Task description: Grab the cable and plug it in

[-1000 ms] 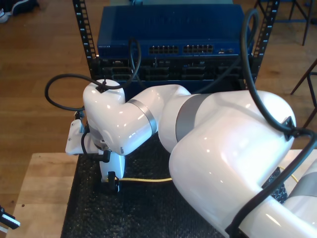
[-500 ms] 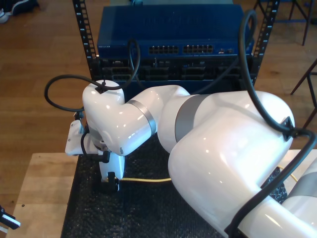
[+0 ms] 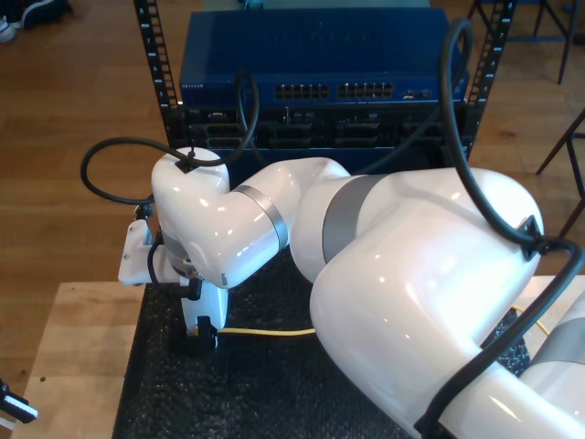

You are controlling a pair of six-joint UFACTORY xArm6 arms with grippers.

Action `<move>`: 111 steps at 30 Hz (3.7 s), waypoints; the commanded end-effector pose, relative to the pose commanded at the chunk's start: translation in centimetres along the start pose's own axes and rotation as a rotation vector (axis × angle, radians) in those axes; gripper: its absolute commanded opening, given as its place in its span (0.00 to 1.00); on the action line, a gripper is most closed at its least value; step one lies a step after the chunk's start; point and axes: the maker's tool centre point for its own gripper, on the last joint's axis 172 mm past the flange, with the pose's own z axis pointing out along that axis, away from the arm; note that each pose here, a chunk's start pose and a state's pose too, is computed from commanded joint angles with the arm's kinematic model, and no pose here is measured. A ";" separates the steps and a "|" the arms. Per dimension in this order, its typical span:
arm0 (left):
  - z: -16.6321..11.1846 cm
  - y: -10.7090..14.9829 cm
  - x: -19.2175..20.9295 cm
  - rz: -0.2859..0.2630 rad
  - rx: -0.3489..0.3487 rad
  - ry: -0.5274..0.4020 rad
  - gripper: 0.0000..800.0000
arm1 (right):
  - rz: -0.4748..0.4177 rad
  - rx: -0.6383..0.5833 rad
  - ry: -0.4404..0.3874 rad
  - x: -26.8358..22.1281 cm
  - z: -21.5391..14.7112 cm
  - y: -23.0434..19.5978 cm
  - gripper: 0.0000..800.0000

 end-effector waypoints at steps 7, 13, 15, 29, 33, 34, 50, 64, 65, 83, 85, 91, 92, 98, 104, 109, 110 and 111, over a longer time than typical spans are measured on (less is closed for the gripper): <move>0.0 0.0 0.0 -0.002 -0.001 0.001 1.00 | -0.018 -0.002 -0.015 0.1 0.5 -0.3 0.43; 0.1 0.1 0.0 0.000 -0.002 0.002 1.00 | -0.018 -0.002 -0.015 0.1 0.5 -0.3 0.41; 0.1 0.1 0.0 -0.002 -0.002 0.002 1.00 | -0.017 -0.002 -0.015 0.1 0.5 -0.3 0.40; 0.1 0.1 0.0 0.000 -0.002 0.002 1.00 | -0.028 -0.012 -0.008 0.7 0.6 -0.5 0.26; 0.0 0.0 0.0 0.000 -0.001 0.001 1.00 | -0.032 -0.016 -0.011 0.6 0.6 -0.4 0.25; 0.1 0.1 0.0 0.000 -0.002 0.002 1.00 | -0.032 -0.016 -0.011 0.6 0.6 -0.4 0.25; 0.0 0.0 0.0 0.000 -0.001 0.001 1.00 | -0.030 -0.012 -0.015 0.4 0.7 -0.5 0.29; 0.0 0.0 0.0 0.000 -0.001 0.001 1.00 | -0.034 -0.025 -0.010 0.5 0.1 -0.3 0.29; 0.0 0.0 0.0 0.000 -0.001 0.001 1.00 | -0.035 -0.029 -0.007 0.5 -0.2 -0.2 0.29; 0.0 0.0 0.0 0.000 -0.002 0.002 1.00 | -0.035 -0.029 -0.010 0.4 -0.2 -0.2 0.18; 0.0 0.0 0.0 -0.001 0.000 0.001 1.00 | -0.035 -0.028 -0.011 0.4 -0.1 -0.3 0.18; 0.0 0.0 0.0 0.002 -0.001 0.001 1.00 | -0.035 -0.028 -0.011 0.4 -0.1 -0.3 0.11; 0.0 0.0 0.0 0.001 -0.002 0.002 1.00 | -0.034 -0.028 -0.011 0.4 -0.1 -0.3 0.06; 0.0 0.0 0.0 0.000 -0.002 0.002 1.00 | -0.029 -0.024 -0.015 0.3 0.1 -0.4 0.02; 0.0 0.1 0.0 0.000 -0.002 0.002 1.00 | -0.019 -0.027 -0.009 0.0 -0.4 -0.1 0.01; 0.0 0.1 0.1 0.000 -0.004 0.003 1.00 | 0.004 -0.052 0.019 -0.6 -3.0 1.2 0.01; 0.0 0.1 0.1 -0.001 -0.005 0.004 1.00 | 0.011 -0.053 0.021 -1.0 -3.4 1.4 0.01; -0.1 0.1 0.1 -0.001 -0.005 0.004 1.00 | 0.021 -0.052 0.021 -1.4 -3.8 1.6 0.01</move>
